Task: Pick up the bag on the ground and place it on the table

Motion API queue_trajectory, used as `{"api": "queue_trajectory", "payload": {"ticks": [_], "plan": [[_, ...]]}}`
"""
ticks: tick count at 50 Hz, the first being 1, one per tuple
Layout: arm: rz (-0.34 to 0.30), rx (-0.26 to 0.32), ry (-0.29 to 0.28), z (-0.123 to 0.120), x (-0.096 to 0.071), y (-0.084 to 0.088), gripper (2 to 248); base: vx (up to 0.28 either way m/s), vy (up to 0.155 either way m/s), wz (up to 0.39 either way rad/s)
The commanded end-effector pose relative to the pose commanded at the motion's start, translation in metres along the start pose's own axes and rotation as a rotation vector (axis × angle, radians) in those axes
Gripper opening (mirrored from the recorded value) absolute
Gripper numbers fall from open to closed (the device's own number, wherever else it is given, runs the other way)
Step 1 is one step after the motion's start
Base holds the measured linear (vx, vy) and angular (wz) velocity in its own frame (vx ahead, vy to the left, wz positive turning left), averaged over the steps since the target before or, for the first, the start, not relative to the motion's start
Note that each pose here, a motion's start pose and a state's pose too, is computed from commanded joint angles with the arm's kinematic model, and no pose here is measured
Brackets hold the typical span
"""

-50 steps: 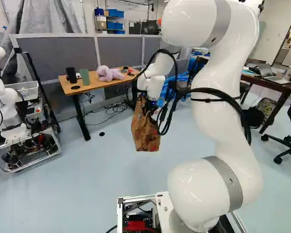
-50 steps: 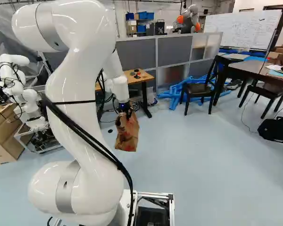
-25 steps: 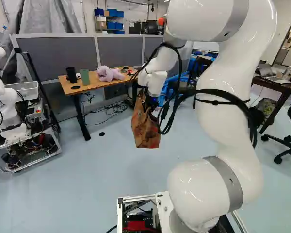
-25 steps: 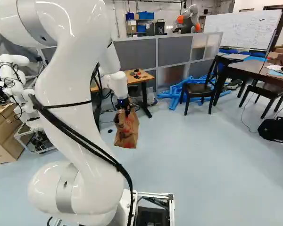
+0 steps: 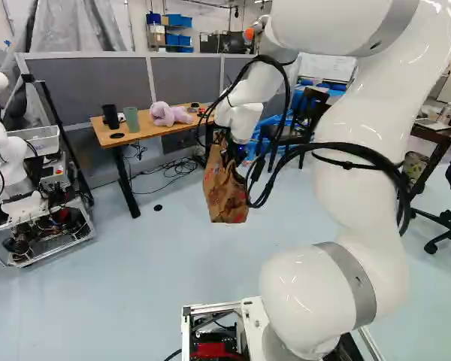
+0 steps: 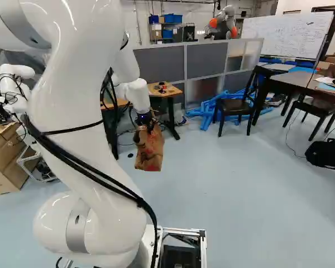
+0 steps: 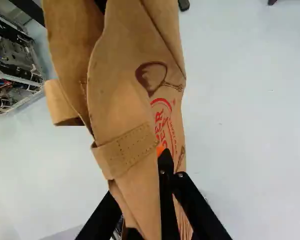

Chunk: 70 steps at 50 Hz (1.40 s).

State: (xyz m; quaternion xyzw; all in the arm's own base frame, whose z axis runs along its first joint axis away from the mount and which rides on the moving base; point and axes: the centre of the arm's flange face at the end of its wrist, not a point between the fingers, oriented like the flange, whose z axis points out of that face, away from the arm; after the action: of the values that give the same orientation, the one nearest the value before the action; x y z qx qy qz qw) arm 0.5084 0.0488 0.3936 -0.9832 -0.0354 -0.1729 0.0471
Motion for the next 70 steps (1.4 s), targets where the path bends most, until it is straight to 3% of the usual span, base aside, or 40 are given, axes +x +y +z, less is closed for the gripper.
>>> {"api": "queue_trajectory", "payload": {"ticks": [28,70], "plan": [[-0.004,0.01,0.039,-0.036,0.008,-0.003,21,0.0,0.0,0.0],[-0.011,0.048,0.014,-0.081,0.034,-0.007,21,0.0,0.0,0.0]]}}
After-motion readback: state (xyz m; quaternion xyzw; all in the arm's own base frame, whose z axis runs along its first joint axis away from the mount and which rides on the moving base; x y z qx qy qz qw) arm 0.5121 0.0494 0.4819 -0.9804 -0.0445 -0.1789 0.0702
